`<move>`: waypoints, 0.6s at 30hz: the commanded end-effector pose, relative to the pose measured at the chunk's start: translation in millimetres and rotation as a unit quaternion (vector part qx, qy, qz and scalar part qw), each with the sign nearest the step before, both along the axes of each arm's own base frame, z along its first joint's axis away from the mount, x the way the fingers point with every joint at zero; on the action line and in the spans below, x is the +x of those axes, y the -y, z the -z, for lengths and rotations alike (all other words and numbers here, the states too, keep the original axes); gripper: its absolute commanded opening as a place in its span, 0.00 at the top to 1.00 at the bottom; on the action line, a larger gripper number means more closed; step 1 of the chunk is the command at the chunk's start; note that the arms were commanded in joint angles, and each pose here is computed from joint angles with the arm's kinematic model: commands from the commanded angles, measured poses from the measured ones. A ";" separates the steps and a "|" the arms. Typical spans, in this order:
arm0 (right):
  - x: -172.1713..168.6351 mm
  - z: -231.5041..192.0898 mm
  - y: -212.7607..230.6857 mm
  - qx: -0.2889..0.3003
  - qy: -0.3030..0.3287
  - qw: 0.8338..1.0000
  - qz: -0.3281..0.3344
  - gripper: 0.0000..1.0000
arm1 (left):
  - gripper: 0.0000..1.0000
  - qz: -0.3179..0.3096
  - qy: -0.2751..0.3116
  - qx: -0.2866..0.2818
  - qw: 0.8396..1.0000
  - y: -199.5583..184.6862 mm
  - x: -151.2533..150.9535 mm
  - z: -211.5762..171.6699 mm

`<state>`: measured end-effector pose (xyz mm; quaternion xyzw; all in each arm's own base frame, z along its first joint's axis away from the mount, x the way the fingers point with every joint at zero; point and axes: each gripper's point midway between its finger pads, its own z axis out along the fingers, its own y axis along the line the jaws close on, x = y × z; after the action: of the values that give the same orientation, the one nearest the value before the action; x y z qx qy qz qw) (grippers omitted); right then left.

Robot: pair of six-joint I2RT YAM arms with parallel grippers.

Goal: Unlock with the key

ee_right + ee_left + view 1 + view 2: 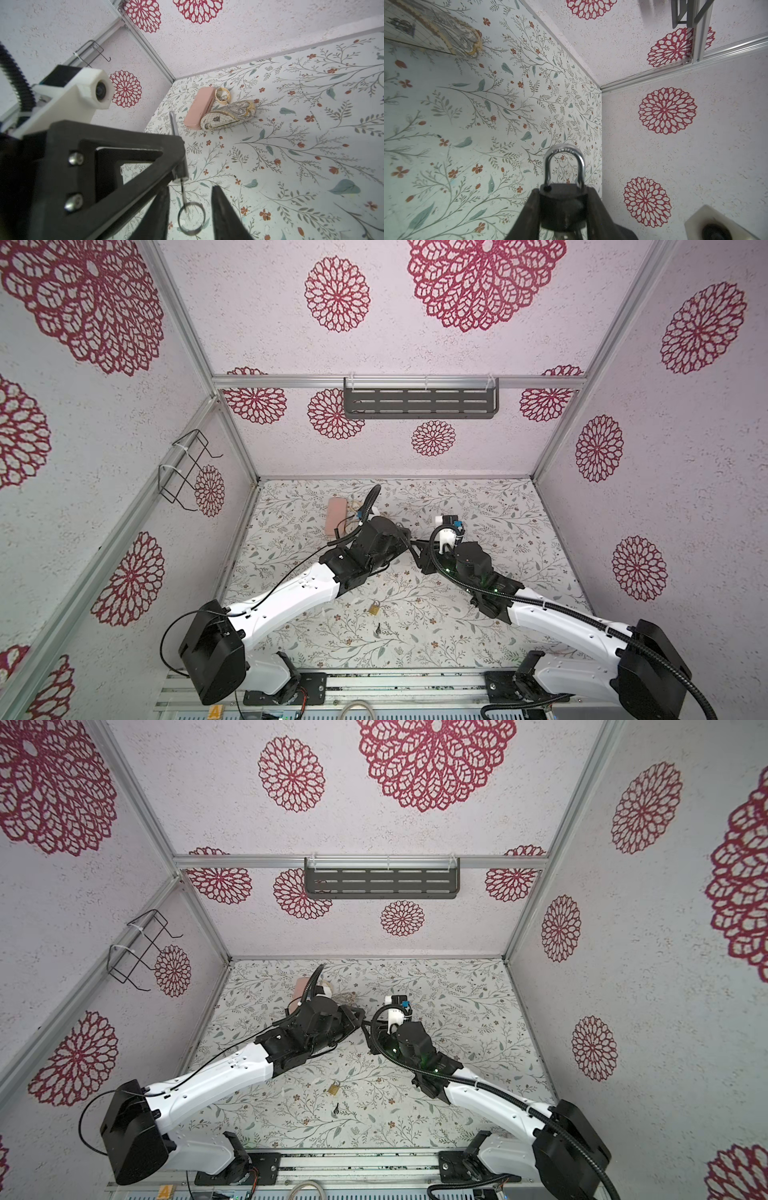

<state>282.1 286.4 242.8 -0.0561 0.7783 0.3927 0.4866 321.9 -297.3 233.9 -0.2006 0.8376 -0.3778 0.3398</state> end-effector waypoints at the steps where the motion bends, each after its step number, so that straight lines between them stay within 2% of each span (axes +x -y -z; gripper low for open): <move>1: -1.3 -30.8 10.7 0.010 0.042 0.999 0.015 0.51 | 1.00 0.010 0.054 0.023 0.998 -12.3 3.0 -30.7; 4: -4.1 -30.5 18.3 -0.005 0.041 0.999 0.021 0.44 | 1.00 0.030 0.087 0.052 0.994 -17.9 1.9 -36.0; 10: -7.9 -23.4 36.8 -0.037 0.024 0.998 0.036 0.32 | 1.00 0.069 0.142 0.167 0.973 -37.5 -1.6 -26.4; 14: -8.8 -19.8 43.7 -0.062 0.004 0.997 0.036 0.27 | 1.00 0.105 0.205 0.232 0.945 -44.8 -6.3 -19.0; 18: -8.4 -15.9 43.2 -0.094 -0.015 0.995 0.025 0.24 | 1.00 0.157 0.278 0.263 0.911 -39.6 -16.5 -9.9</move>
<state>273.1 245.8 247.8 -0.0616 0.8147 0.3224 0.4780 303.8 -252.5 222.5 0.0580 0.8450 -0.2453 0.4716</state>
